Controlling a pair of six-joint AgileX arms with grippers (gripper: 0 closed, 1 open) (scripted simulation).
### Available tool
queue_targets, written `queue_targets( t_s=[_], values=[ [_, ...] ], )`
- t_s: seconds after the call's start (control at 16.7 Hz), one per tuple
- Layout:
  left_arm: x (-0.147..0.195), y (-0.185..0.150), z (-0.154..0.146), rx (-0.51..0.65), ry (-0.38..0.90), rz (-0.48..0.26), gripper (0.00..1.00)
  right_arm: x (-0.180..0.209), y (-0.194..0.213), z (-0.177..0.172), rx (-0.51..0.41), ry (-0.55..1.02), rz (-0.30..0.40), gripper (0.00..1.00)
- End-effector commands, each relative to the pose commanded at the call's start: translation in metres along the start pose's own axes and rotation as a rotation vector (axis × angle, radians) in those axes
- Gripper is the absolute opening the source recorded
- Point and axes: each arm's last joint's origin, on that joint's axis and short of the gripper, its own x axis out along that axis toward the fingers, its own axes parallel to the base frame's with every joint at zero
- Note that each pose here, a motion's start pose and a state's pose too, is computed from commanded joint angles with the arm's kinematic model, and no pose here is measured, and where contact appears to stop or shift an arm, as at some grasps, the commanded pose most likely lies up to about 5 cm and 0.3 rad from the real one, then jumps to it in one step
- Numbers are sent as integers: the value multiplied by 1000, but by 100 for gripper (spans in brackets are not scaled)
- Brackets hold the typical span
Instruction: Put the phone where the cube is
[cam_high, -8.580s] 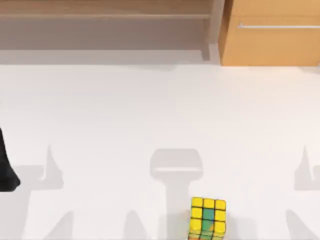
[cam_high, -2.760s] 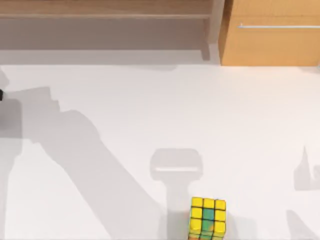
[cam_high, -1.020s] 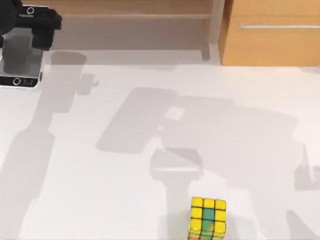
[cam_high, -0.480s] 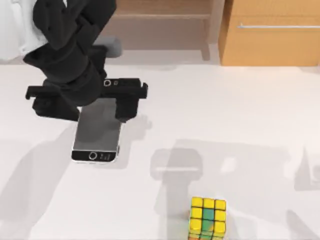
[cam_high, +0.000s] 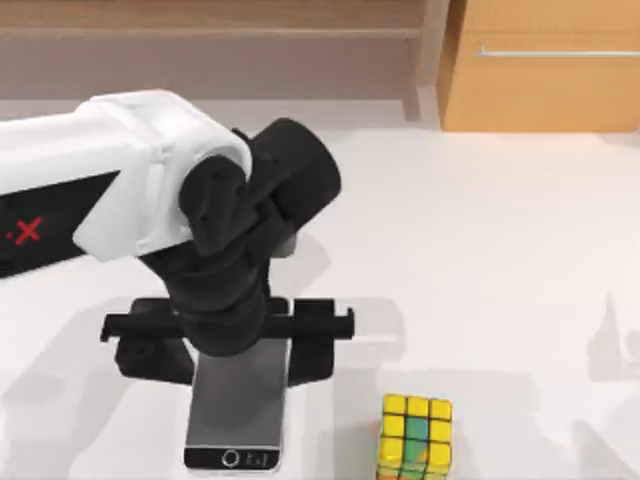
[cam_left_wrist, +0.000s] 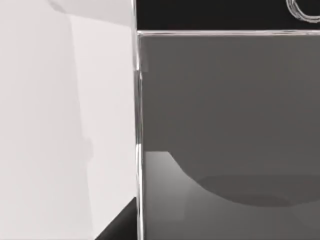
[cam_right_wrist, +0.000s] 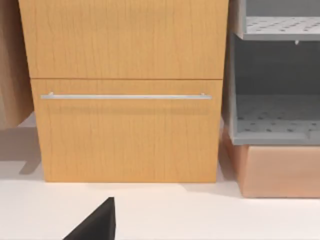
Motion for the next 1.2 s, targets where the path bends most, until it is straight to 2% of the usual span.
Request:
queue_targets(
  t_s=[0.36,1.2],
  values=[
    [14,-6,-18,-32,18,44,0,0,0,0,0,0,0,100],
    [17,-7,-15,-37,-17,10,0,0,0,0,0,0,0,100]
  ],
)
